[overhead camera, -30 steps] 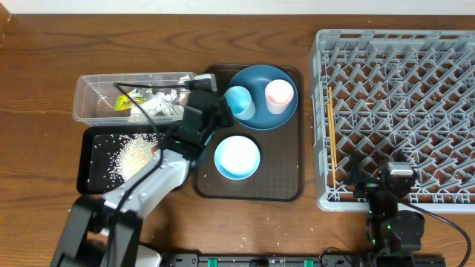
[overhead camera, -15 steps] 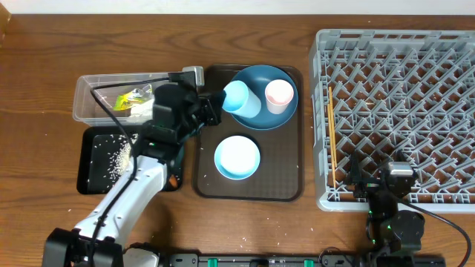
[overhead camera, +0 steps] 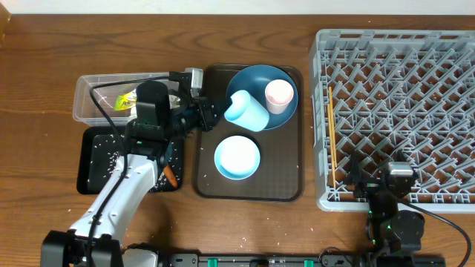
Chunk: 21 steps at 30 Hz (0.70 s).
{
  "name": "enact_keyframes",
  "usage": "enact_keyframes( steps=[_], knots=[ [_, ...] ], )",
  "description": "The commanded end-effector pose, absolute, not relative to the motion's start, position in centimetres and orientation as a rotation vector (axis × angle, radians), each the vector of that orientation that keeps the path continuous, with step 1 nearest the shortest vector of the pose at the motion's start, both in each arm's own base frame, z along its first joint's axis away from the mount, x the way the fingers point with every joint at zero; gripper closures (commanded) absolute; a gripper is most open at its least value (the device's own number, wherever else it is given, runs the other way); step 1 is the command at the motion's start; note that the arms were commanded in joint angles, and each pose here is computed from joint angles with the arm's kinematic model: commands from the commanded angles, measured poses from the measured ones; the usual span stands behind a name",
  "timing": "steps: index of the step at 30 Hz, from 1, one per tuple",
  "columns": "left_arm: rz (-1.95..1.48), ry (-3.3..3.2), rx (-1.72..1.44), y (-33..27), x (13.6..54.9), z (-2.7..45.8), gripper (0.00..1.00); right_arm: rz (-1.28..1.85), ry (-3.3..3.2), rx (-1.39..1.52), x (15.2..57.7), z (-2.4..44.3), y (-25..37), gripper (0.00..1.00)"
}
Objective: Sort waste into correct bins and load items into the dishwasher rack
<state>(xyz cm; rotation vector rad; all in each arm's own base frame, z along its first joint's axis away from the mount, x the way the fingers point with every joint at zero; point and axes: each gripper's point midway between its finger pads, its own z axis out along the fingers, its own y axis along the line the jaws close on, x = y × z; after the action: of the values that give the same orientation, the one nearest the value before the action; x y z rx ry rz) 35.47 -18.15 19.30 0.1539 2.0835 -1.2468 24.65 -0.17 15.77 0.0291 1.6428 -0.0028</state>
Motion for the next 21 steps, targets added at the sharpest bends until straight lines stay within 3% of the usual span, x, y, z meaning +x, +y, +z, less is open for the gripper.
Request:
enact_keyframes(
  steps=[1, 19, 21],
  knots=[
    [-1.300, 2.036, 0.257, -18.8, 34.6, 20.7, 0.94, 0.005, 1.645, 0.042, 24.6, 15.7, -0.2, 0.01],
    [-1.299, 2.026, 0.283, -18.9, 34.5, 20.8, 0.94, -0.121, 1.529, 0.073, 24.6, 18.5, -1.9, 0.01],
    [-1.317, 2.022, 0.298, -19.0, 34.3, 20.9, 0.94, -0.030, 1.519, 0.078, 24.6, 18.7, -1.0, 0.01]
  ],
)
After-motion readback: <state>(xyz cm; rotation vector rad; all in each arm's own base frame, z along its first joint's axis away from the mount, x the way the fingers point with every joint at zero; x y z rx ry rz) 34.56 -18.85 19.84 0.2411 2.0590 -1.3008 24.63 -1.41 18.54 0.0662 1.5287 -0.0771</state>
